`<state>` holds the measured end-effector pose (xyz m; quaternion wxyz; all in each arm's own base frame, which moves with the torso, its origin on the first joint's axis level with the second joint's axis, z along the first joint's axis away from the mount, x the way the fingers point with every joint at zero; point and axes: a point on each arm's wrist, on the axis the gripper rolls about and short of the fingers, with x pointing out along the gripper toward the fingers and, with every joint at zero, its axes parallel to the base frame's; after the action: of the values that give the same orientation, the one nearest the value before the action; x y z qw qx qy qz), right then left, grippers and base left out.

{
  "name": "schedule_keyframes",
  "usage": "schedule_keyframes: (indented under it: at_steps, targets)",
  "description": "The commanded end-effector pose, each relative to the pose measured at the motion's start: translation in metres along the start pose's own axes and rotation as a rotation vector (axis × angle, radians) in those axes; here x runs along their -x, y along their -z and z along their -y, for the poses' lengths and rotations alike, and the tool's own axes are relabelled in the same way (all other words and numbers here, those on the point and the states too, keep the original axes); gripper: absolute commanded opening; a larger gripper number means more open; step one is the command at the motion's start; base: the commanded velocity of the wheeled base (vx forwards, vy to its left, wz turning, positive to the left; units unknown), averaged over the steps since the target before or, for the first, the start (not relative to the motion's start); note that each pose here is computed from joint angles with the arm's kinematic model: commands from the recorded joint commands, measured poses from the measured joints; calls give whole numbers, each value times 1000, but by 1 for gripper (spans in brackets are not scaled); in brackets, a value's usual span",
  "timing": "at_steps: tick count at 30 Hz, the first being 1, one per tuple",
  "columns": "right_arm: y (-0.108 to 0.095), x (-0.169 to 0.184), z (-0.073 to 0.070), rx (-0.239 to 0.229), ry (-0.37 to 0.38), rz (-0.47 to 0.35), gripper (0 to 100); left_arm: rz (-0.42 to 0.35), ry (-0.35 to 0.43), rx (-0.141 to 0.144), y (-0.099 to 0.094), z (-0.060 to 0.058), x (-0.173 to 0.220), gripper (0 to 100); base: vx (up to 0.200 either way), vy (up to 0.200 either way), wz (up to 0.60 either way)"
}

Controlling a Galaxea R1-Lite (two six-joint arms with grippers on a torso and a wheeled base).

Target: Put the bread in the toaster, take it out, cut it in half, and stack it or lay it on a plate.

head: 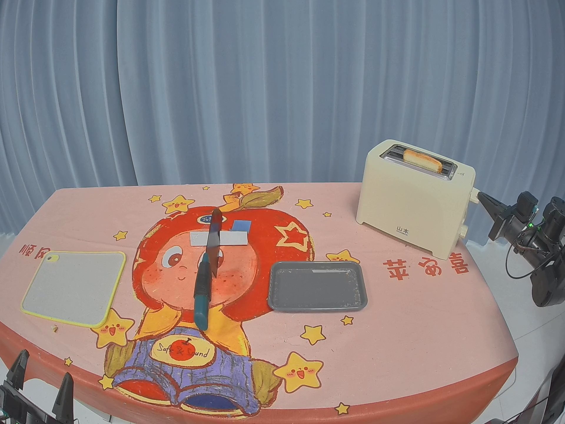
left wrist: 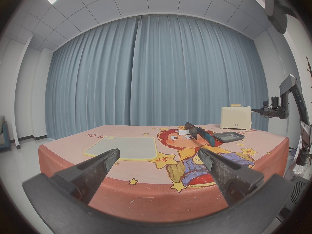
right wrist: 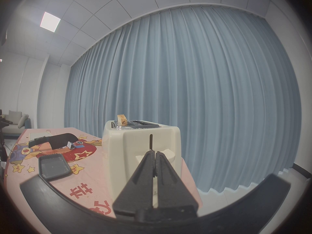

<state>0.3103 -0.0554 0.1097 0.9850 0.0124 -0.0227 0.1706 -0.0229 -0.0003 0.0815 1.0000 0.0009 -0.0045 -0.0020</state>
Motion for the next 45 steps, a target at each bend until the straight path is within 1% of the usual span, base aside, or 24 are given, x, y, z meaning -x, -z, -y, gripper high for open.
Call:
schedule_keyframes:
  at_steps: [1,7,16,20,22,31,34,45]
  targets:
    - [4,-1,1,-6,2,-9,0,-1,-1,0,5,0,0,100,0,0,0]
    - [9,-2,3,-10,4,-23,0,-1,-1,0,5,0,0,100,0,0,0]
    - [12,-2,3,-12,4,-33,0,-1,-1,0,5,0,0,100,0,0,0]
    - [18,-2,5,2,8,-50,0,-1,-1,0,5,0,0,100,0,0,0]
    - [19,-2,6,2,11,-53,0,-1,-1,0,5,0,0,100,0,0,0]
    - [22,0,3,-6,6,-68,0,-1,-1,0,5,0,0,100,0,0,0]
    - [25,1,0,-11,-1,-79,0,-1,-3,0,5,0,0,100,0,0,0]
    - [30,-1,0,-8,-1,-93,0,-1,-1,0,5,0,0,100,0,0,0]
